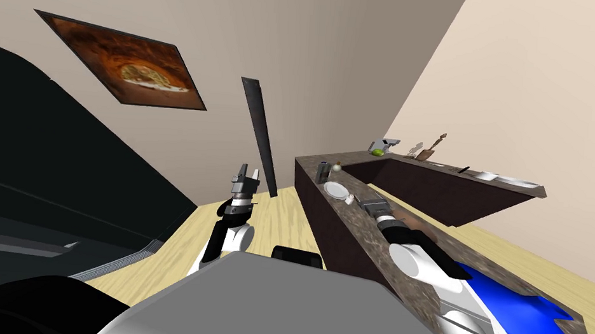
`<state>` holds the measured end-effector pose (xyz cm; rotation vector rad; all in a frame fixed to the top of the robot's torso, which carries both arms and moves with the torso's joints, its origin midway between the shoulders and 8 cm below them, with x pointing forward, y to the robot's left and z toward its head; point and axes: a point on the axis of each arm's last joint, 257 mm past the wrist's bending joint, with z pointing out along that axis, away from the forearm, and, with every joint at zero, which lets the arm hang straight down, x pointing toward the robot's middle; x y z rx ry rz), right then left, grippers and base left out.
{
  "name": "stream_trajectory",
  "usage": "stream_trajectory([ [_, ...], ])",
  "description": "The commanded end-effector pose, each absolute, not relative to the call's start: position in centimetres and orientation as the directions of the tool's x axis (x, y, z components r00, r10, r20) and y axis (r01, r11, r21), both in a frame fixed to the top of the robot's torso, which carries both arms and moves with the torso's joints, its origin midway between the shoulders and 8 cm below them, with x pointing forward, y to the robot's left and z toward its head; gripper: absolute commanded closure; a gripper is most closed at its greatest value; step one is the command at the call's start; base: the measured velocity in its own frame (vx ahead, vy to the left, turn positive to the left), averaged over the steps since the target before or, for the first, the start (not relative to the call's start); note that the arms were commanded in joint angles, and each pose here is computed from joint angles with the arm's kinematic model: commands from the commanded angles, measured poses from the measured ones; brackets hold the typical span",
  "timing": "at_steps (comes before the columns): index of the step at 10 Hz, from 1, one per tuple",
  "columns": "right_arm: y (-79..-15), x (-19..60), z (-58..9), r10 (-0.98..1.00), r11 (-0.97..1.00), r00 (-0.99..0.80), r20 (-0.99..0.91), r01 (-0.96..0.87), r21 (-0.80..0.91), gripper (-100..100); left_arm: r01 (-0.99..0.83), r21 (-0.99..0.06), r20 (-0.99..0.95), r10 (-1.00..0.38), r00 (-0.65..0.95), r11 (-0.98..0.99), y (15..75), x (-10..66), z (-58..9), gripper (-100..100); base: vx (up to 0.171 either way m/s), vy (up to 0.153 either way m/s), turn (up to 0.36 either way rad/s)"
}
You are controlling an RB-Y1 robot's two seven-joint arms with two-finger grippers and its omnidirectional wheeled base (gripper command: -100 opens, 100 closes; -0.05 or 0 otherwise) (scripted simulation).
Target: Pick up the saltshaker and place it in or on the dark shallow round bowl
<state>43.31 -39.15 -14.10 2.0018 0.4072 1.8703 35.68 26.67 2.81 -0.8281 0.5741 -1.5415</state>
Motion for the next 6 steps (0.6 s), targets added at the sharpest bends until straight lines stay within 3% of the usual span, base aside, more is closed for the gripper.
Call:
stream_trajectory([
  [1, -39.3, 43.2, -15.0, 0.419, -0.906, 0.109, 0.901, -0.020, 0.424, -100, 0.629, -0.764, 0.177, -0.984, -0.011, -0.144, 26.7, 35.7, 2.8, 0, 0.039, 0.035, -0.051],
  [6, -40.7, 42.7, -17.9, 0.254, -0.966, 0.227, 0.940, 0.013, 0.258, -100, 0.629, -0.764, 0.177, -0.984, -0.011, -0.144, 26.7, 35.7, 2.8, 0, 0.063, 0.043, -0.059],
])
